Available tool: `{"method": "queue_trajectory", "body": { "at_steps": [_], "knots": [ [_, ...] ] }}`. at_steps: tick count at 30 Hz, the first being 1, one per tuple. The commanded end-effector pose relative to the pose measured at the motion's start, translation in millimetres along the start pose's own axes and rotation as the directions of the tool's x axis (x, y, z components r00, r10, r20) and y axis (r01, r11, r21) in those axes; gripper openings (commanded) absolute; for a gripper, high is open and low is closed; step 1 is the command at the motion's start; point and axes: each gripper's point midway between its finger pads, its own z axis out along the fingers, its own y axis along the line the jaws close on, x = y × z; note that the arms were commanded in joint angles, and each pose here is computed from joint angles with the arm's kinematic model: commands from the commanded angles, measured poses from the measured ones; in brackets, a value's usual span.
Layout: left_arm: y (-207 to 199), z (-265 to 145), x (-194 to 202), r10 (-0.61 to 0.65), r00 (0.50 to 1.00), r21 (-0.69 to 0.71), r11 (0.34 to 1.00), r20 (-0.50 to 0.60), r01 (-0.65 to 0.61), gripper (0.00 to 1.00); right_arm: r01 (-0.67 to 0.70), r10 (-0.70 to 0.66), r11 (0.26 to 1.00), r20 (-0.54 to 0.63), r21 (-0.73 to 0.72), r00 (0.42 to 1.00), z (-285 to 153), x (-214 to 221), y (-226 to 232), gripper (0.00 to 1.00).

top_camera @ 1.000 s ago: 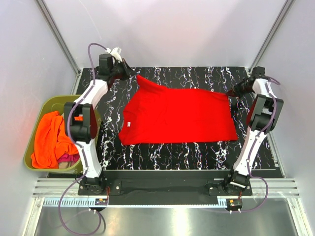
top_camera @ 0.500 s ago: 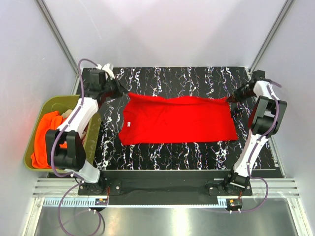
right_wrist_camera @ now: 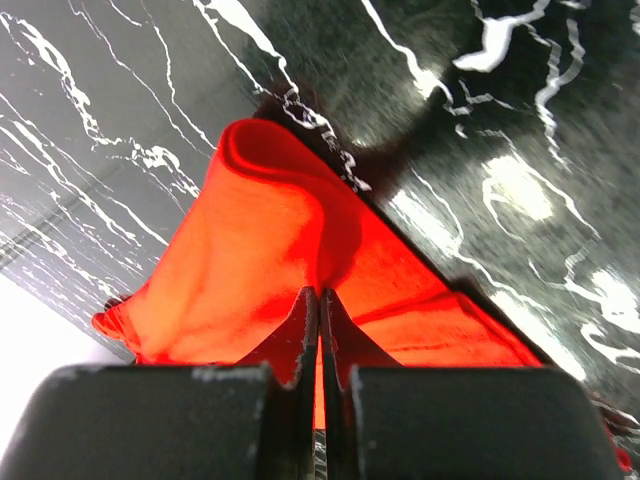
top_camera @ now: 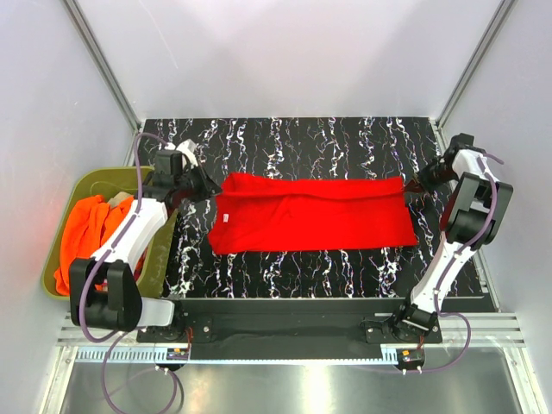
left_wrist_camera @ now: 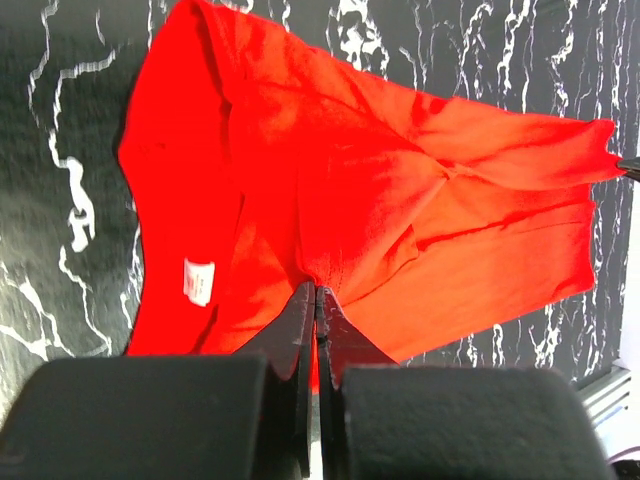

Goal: Fold and stack the t-shirts
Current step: Fold the tshirt

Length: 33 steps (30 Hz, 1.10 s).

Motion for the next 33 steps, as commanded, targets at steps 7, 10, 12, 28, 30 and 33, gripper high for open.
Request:
{"method": "queue_trajectory", "body": {
  "at_steps": [7,10,12,28,30,33],
  "knots": [
    [8.5,-11.1,12.9,-0.035,0.999,-0.047,0.998,0.007,0.035,0.00,0.035,-0.035,0.999,0.034,0.016,0.999,-17.6,6.0,-6.6,0.00],
    [14.1,-12.4,21.1,-0.056,0.998,-0.070,0.996,-0.007,0.055,0.00,0.030,-0.030,0.999,0.027,0.029,0.999,-16.1,9.6,-11.2,0.00],
    [17.0,-11.8,26.5,-0.064,0.998,-0.077,0.995,-0.021,0.062,0.00,0.027,-0.028,0.999,0.026,0.041,0.999,-15.2,11.3,-14.7,0.00],
    [11.5,-17.4,50.7,-0.077,0.994,-0.023,0.997,-0.078,0.075,0.00,0.015,-0.020,0.995,0.051,0.095,0.998,-16.3,7.6,-27.1,0.00],
    [10.9,-18.5,56.4,-0.085,0.992,-0.018,0.996,-0.091,0.084,0.00,0.015,-0.020,0.995,0.052,0.096,0.998,-15.5,6.0,-27.2,0.01],
    [8.9,-20.1,63.7,-0.091,0.991,-0.009,0.996,-0.102,0.091,0.00,0.010,-0.016,0.995,0.051,0.104,0.999,-14.3,5.2,-29.4,0.01]
  ]
}}
